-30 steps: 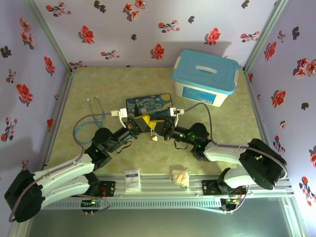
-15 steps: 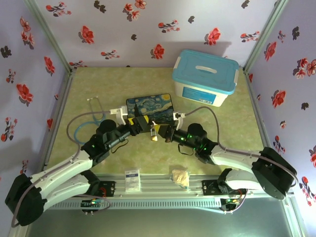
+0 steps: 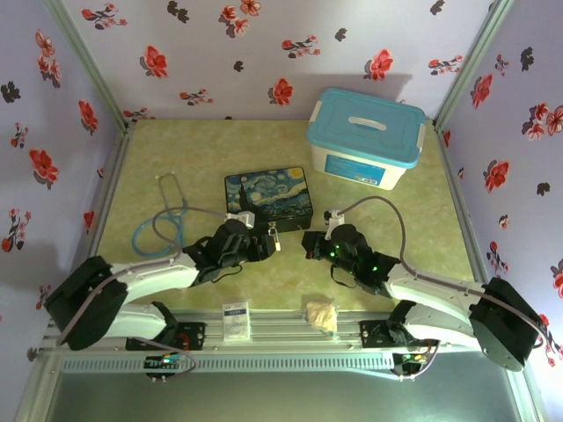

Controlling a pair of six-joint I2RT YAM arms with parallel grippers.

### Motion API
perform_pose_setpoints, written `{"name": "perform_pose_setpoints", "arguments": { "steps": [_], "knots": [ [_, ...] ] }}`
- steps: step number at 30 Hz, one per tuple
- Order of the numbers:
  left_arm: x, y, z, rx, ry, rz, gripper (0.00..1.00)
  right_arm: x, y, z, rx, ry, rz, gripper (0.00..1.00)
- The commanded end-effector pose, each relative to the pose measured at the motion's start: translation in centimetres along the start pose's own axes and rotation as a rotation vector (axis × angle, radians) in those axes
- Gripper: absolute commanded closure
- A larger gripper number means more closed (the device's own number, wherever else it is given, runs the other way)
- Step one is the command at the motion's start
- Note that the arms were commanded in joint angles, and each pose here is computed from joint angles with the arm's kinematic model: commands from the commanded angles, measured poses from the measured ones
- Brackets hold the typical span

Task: Unlock a padlock with a key

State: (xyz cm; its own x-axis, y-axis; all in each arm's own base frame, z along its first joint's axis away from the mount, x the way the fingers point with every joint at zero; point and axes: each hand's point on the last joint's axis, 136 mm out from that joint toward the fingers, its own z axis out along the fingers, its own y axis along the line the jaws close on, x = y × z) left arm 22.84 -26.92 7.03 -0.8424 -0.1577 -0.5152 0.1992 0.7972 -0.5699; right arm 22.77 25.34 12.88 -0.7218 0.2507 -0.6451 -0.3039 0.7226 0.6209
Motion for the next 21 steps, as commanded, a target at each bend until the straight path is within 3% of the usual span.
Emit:
{"name": "perform_pose_setpoints", "arguments": {
  "steps": [1, 13, 21],
  "knots": [
    [-1.0, 0.4, 1.2, -0.043, -0.050, 0.030, 0.45, 0.4, -1.7, -0.3, 0.059, -0.008, -0.010, 1.00],
    [-0.6, 0.0, 4.5, -0.030, -0.054, 0.099, 0.49, 0.7, -2.0, -0.1, 0.065, -0.002, -0.010, 1.00],
    [0.0, -0.4, 5.8, -0.016, -0.018, 0.104, 0.57, 0.9, -2.4, -0.2, 0.075, 0.002, -0.019, 1.00]
  ]
}}
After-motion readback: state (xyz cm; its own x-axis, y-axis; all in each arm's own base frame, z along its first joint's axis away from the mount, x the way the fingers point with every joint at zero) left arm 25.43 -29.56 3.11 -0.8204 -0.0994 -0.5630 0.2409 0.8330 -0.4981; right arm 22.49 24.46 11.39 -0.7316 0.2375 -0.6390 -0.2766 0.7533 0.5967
